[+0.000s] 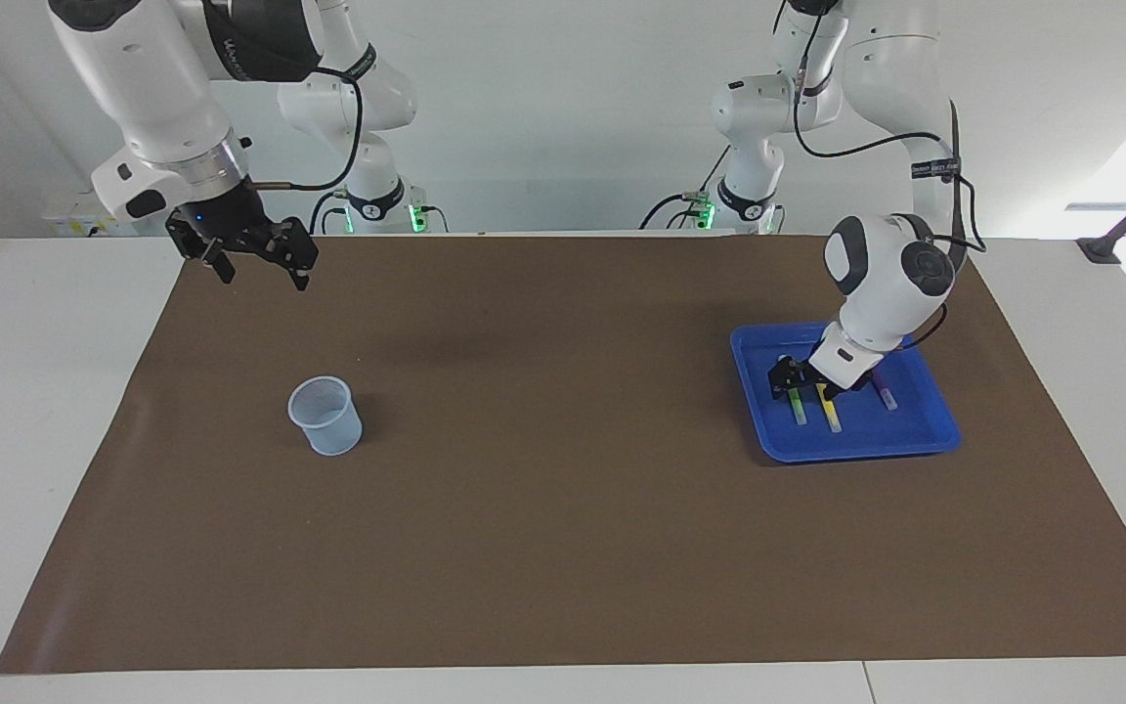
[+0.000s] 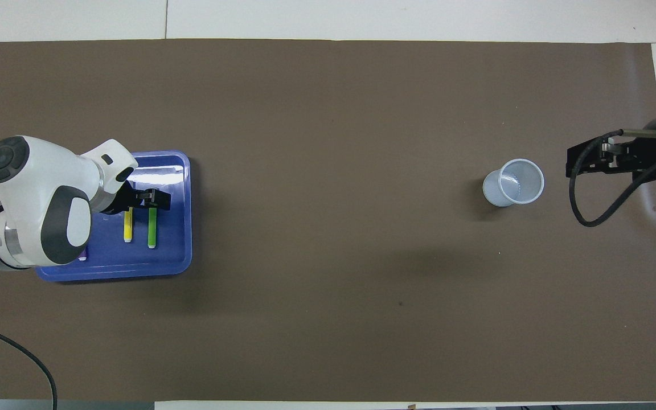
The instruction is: Right arm passes pens to left for tray arrangement
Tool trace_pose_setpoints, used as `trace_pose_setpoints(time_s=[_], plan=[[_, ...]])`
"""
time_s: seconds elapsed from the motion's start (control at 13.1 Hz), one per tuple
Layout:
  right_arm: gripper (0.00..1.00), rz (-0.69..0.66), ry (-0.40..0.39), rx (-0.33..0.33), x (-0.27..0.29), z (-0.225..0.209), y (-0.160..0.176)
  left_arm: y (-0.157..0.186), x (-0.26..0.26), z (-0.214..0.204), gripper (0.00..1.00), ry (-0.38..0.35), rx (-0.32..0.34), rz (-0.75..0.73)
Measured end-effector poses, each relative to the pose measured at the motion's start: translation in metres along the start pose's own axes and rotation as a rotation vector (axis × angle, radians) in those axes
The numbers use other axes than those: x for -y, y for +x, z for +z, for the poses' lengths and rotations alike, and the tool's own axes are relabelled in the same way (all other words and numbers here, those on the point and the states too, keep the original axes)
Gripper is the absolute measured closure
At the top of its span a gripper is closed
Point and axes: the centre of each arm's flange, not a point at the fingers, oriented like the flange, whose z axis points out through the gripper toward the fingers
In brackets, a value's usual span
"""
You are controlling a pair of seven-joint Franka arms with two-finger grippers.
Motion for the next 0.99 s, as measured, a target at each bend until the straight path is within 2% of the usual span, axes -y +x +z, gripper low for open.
trace_pose_setpoints(time_s=[0.15,0.31,0.69,0.99], plan=[[0.0,0.0,0.0,0.0,0.0,0.0,0.0,0.001,0.0,-0.002,0.0,-0.001,0.004,0.0],[0.0,0.0,0.0,0.0,0.0,0.0,0.0,0.006,-0.003,-0.016,0.0,-0.005,0.037,-0.004],[0.0,0.0,0.0,0.001,0.0,0.0,0.0,0.024,-0.018,-0.084,0.0,-0.012,0.061,-0.049],[0.0,0.0,0.0,0.001,0.0,0.0,0.0,0.024,-0.024,-0.138,0.0,-0.011,0.069,-0.053]])
